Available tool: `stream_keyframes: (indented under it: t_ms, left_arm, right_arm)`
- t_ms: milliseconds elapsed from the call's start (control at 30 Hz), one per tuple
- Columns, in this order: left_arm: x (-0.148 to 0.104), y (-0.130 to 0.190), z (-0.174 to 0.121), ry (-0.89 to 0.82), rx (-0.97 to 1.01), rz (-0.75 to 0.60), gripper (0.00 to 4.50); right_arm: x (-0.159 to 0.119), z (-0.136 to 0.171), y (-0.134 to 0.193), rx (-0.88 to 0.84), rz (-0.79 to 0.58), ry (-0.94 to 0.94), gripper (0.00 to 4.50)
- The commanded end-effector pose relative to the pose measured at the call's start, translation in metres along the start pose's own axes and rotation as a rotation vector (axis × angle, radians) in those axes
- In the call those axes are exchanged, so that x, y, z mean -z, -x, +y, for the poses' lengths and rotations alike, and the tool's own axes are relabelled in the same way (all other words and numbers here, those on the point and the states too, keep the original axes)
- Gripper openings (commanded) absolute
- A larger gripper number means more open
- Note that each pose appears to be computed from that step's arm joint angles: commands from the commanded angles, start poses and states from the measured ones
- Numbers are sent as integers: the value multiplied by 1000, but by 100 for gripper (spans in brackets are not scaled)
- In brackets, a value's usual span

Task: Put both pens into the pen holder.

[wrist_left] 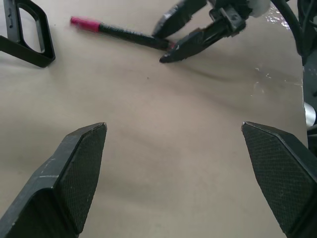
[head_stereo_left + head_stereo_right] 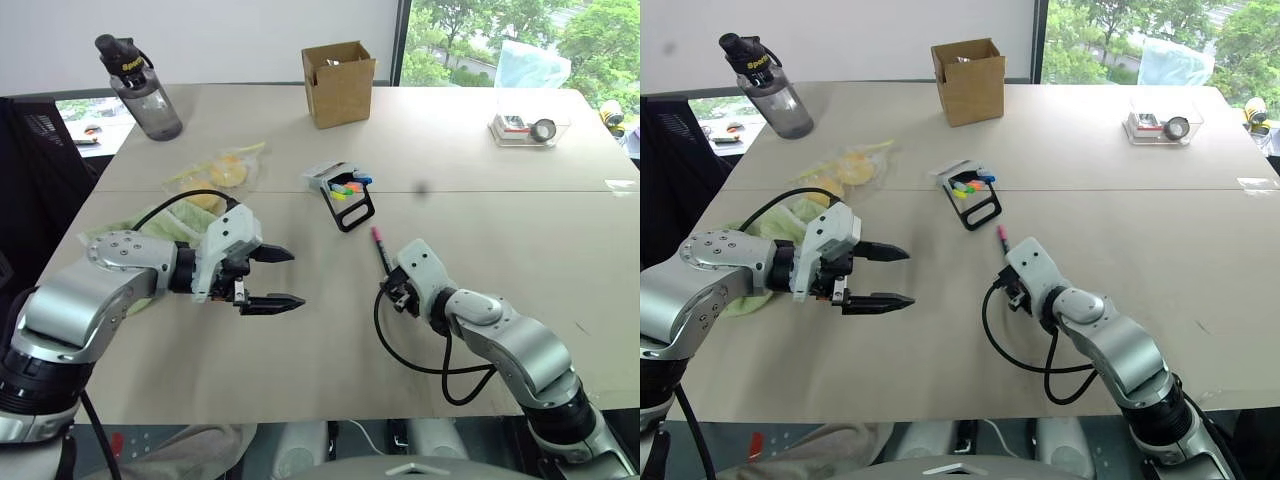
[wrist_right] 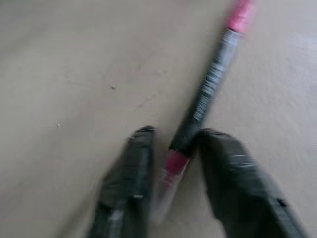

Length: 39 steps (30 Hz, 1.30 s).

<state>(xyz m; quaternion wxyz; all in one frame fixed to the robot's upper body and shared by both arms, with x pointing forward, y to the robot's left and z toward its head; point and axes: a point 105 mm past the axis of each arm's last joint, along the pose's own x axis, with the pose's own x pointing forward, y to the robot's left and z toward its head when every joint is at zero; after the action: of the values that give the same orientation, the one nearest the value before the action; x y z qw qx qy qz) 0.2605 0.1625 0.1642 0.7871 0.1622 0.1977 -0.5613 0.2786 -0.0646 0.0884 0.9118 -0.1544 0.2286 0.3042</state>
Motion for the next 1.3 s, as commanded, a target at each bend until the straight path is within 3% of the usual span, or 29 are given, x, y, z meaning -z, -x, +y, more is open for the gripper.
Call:
stream_keyframes:
  t_ms: [33, 200, 333, 500, 567, 733, 867, 1167, 1300]
  left_arm:
    - [-14, -3, 0, -47, -13, -52, 450]
    - [-16, -10, -1, -41, -4, -81, 450]
    - [-25, -31, -9, 6, 44, -179, 450]
    - [-15, -60, -12, 152, 47, -263, 450]
    - [-20, -64, -7, 218, 12, -352, 450]
    - [-75, -69, 5, 503, 51, -845, 450]
    - [-99, -80, -2, 666, 168, -1012, 450]
    - [-109, -90, -22, 728, 312, -1043, 450]
    - [-104, -91, -10, 736, 233, -1061, 450]
  right_arm:
    - [16, -23, 8, 111, 90, -24, 4]
    - [18, -31, 14, 138, 103, -56, 1]
    - [21, -45, 45, 142, 89, -103, 1]
    - [2, -26, 77, -44, -124, -133, 1]
    - [-10, -18, 86, -97, -235, -152, 1]
    - [-35, 3, 100, -216, -476, -199, 1]
    - [-43, 5, 105, -260, -559, -244, 1]
    - [-46, 11, 111, -326, -577, -275, 1]
    - [-46, 11, 111, -336, -571, -283, 1]
